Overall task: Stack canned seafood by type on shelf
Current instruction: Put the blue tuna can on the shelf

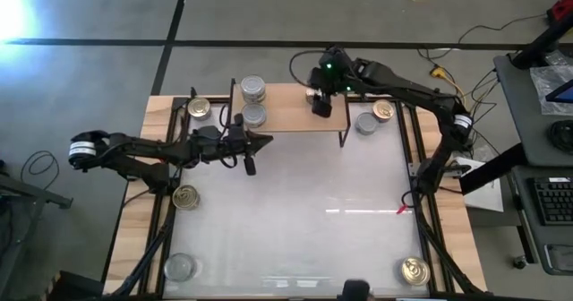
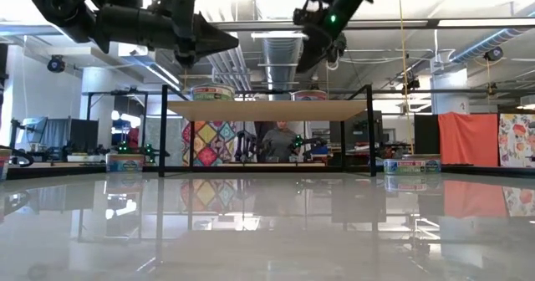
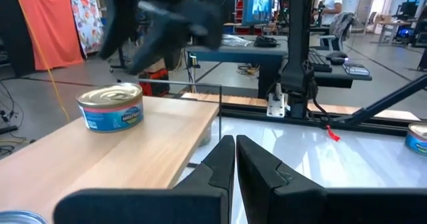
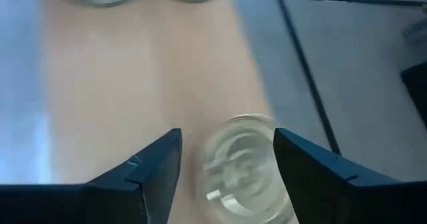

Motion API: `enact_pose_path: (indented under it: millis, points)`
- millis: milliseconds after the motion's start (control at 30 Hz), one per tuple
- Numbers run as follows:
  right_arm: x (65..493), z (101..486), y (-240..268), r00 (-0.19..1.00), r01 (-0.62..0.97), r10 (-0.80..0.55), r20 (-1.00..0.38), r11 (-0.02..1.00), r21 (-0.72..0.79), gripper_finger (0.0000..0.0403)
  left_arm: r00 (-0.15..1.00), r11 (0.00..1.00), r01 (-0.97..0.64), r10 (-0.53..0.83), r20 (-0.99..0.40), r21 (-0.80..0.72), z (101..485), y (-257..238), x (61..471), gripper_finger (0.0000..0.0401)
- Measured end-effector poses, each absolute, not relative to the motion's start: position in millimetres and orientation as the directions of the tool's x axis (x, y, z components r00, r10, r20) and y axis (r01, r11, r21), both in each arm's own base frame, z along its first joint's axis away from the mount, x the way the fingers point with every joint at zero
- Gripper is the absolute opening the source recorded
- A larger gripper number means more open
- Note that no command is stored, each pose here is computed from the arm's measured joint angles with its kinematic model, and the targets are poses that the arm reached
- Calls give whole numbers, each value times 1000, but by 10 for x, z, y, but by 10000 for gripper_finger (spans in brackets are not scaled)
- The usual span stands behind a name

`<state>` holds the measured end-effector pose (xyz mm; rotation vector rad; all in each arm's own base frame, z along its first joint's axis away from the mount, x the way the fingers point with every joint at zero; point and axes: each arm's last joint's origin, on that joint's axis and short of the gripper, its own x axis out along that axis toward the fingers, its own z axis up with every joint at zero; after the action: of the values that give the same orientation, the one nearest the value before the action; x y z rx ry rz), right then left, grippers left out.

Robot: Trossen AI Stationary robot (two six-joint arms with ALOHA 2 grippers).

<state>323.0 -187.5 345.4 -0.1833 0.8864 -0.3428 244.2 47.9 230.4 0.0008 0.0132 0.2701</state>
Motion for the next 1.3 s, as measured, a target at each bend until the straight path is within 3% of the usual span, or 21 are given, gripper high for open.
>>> enact_pose_path:
  millis: [267, 567, 933, 1167, 1300]
  points:
    - [3256, 3607, -1086, 530, 39, -200, -824, 977, -212, 262, 963, 964, -266, 265, -44, -14, 2231, 482, 2482, 2]
    - [3210, 3532, -313, 394, 45, -64, -917, 998, -50, 254, 983, 983, -181, 181, 7, -29, 2288, 266, 2533, 2]
    - [3007, 2914, 833, 166, 283, 23, -986, 957, 70, 221, 997, 998, -60, 59, -48, -24, 2115, -60, 2643, 2]
    - [2572, 2549, 1527, 11, 584, 33, -999, 811, 34, 221, 990, 996, 84, -84, -110, -2, 1764, -492, 2776, 2]
    - [2318, 2416, 1791, -79, 694, 63, -995, 720, -10, 217, 985, 996, 82, -87, -146, -43, 1553, -836, 2763, 2]
